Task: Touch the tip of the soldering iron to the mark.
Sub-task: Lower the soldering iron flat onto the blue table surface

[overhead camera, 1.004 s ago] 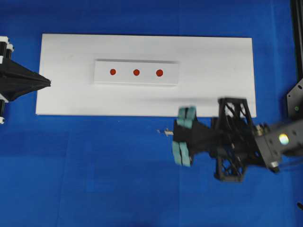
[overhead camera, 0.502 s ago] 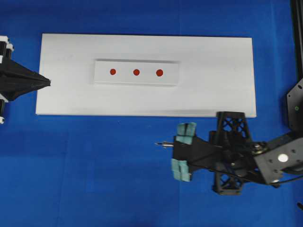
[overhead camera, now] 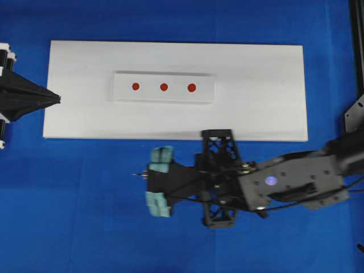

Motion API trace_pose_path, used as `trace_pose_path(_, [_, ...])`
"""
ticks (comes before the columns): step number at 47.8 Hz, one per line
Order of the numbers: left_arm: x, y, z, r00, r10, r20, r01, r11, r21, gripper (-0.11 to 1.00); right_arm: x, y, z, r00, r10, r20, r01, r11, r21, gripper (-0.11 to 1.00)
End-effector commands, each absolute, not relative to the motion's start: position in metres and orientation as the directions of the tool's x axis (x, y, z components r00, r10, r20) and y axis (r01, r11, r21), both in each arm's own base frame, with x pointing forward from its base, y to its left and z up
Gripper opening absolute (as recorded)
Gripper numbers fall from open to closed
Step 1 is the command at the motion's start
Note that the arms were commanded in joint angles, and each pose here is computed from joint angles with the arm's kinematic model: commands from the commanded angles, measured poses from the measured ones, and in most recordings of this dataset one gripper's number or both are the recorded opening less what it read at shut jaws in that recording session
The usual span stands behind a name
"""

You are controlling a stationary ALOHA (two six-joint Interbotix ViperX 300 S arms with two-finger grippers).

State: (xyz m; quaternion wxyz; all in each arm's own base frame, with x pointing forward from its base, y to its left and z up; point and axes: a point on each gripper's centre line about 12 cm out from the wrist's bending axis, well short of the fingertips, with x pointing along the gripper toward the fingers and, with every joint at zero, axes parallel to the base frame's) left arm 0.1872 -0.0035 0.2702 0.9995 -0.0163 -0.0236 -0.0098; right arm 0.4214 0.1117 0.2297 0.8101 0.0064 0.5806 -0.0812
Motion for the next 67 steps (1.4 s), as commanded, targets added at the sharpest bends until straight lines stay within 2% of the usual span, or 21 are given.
trace_pose_path(1, [0.187, -0.004, 0.275, 0.998, -0.019, 0.067, 0.021, 0.999, -0.032, 0.0, 0.437, 0.111, 0.249, 0.371, -0.11, -0.922, 0.149, 0.987, -0.058, 0.06])
trace_pose_path(21, [0.185, -0.004, 0.278, 0.997, -0.02, 0.072, 0.023, 0.999, -0.031, 0.0, 0.448, 0.112, 0.239, 0.386, -0.098, -0.917, 0.159, 0.987, -0.039, 0.06])
trace_pose_path(51, [0.185, -0.003, 0.275, 0.998, -0.019, 0.057, 0.021, 0.999, -0.031, 0.0, 0.455, 0.12, 0.133, 0.452, 0.048, -0.891, 0.134, 0.983, 0.122, 0.06])
trace_pose_path(67, [0.185, -0.003, 0.275, 0.998, -0.019, 0.057, 0.021, 0.999, -0.032, 0.0, 0.459, 0.13, 0.112, 0.478, 0.086, -0.874, 0.12, 0.979, 0.162, 0.06])
